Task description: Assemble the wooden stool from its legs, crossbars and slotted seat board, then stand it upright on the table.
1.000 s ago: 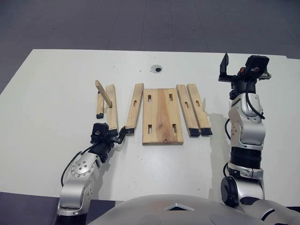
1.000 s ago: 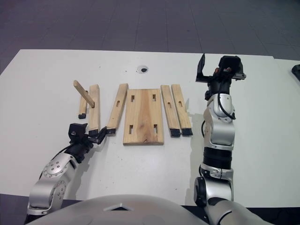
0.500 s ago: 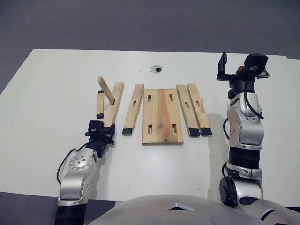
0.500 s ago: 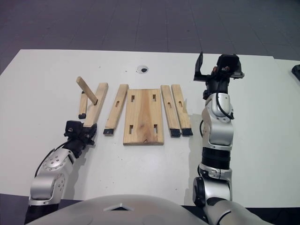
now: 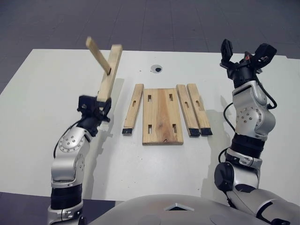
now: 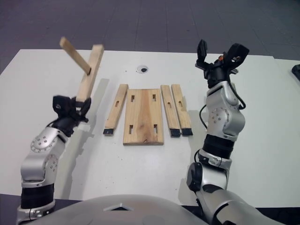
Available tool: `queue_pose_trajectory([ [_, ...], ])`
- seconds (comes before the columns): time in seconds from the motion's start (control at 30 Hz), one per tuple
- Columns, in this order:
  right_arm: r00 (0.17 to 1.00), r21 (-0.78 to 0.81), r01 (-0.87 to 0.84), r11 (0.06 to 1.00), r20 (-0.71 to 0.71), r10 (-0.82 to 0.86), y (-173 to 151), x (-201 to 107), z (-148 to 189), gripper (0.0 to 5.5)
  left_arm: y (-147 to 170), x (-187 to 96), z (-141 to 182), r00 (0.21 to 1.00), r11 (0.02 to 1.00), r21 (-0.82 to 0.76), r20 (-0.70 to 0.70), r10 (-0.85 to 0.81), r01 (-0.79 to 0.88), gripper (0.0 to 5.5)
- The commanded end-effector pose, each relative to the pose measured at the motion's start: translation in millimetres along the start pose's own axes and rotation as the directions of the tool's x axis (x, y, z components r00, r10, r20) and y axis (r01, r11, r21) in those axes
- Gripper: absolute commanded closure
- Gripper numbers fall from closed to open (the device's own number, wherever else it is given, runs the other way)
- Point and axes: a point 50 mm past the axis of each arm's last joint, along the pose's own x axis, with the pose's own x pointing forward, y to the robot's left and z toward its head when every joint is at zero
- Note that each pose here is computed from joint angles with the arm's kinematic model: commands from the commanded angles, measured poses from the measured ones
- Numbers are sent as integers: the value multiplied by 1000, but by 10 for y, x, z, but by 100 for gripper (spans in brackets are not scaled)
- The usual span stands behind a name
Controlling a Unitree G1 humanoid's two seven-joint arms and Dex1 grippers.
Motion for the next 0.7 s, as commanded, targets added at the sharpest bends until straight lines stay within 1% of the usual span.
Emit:
queue_pose_trajectory([
  [0.03, 955, 402, -254, 880, -38, 293, 300, 232, 234, 10, -24, 225, 562, 970, 989, 126, 220, -99, 73, 346],
  [0.1, 921, 462, -334, 822, -25, 388, 445, 315, 380, 10, -85, 330, 695, 952, 978, 177, 264, -158, 113, 346],
  [0.2, 859, 484, -446, 753, -5, 512, 728, 385, 558, 10, -209, 459, 786, 926, 956, 236, 290, -242, 176, 346],
  [0.33, 782, 504, -527, 685, -29, 623, 1070, 463, 539, 10, -363, 542, 776, 899, 927, 277, 287, -332, 254, 346],
  [0.4, 758, 506, -550, 664, -31, 651, 1177, 486, 538, 10, -416, 562, 767, 888, 917, 286, 286, -359, 279, 346],
  [0.5, 739, 508, -571, 645, -25, 674, 1254, 514, 544, 10, -467, 561, 787, 874, 907, 297, 297, -384, 297, 346],
  [0.7, 740, 501, -556, 663, -63, 669, 1248, 614, 431, 10, -525, 548, 804, 860, 897, 307, 306, -408, 317, 346],
])
